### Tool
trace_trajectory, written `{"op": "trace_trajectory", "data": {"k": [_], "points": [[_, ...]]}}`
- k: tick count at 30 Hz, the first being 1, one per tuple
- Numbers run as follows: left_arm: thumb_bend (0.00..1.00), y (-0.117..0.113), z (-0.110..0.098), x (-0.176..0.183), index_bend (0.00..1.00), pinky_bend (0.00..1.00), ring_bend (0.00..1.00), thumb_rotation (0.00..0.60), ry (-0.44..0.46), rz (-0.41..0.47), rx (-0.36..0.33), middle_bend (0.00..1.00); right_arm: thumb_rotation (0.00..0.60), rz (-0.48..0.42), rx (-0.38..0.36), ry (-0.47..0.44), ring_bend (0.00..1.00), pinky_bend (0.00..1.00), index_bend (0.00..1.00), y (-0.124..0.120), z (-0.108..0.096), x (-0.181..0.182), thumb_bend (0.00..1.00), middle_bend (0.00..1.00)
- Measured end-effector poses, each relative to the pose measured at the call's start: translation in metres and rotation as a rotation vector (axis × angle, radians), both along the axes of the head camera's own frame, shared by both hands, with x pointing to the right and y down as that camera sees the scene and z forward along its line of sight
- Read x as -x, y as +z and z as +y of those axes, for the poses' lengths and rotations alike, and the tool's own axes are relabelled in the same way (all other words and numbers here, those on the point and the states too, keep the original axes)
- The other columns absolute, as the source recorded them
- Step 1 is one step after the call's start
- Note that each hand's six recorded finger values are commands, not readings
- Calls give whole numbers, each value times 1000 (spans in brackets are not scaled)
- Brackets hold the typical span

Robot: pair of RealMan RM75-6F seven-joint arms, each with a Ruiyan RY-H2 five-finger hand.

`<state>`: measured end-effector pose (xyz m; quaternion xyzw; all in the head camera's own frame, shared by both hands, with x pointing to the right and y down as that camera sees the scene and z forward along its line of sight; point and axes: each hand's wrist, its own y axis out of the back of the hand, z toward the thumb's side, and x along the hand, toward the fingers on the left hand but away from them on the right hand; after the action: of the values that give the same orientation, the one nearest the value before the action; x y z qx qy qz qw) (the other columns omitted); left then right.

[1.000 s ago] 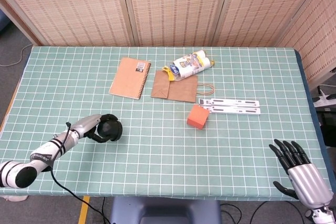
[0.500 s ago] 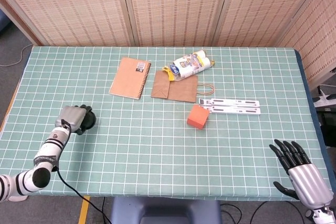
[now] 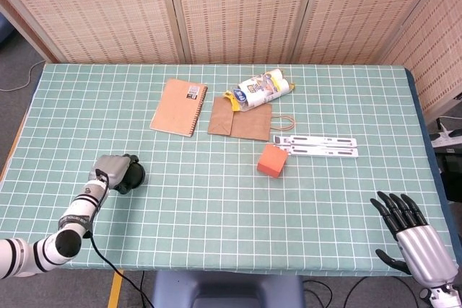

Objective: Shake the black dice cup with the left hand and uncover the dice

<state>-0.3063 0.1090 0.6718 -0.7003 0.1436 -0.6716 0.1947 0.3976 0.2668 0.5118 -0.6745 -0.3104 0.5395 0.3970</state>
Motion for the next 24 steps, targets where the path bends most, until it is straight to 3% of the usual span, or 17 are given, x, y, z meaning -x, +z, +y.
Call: {"op": "trace_trajectory", "data": {"k": [4, 7, 9, 15, 20, 24], "points": [[483, 0, -2, -8, 554, 829, 583, 600, -149, 167, 40, 527, 600, -2, 0, 1, 0, 0, 0, 0, 0, 0, 80, 0], [484, 1, -8, 0, 558, 829, 583, 600, -222, 231, 32, 527, 600, 0, -2, 0, 0, 0, 0, -1, 1, 0, 80, 0], [484, 2, -12, 7, 560, 830, 583, 600, -220, 237, 18, 529, 600, 2, 1, -4, 0, 0, 0, 0, 1, 1, 80, 0], [483, 9, -15, 29, 566, 847, 595, 600, -83, 146, -29, 541, 600, 5, 3, -5, 0, 0, 0, 1, 2, 2, 80, 0], [482, 15, -9, 38, 549, 850, 598, 600, 93, -5, -60, 537, 600, 2, 1, -6, 0, 0, 0, 0, 2, 2, 79, 0], [481, 17, -6, 40, 533, 858, 599, 600, 154, -107, -64, 534, 600, -2, -2, -1, 0, 0, 0, -1, 1, 1, 80, 0]]}}
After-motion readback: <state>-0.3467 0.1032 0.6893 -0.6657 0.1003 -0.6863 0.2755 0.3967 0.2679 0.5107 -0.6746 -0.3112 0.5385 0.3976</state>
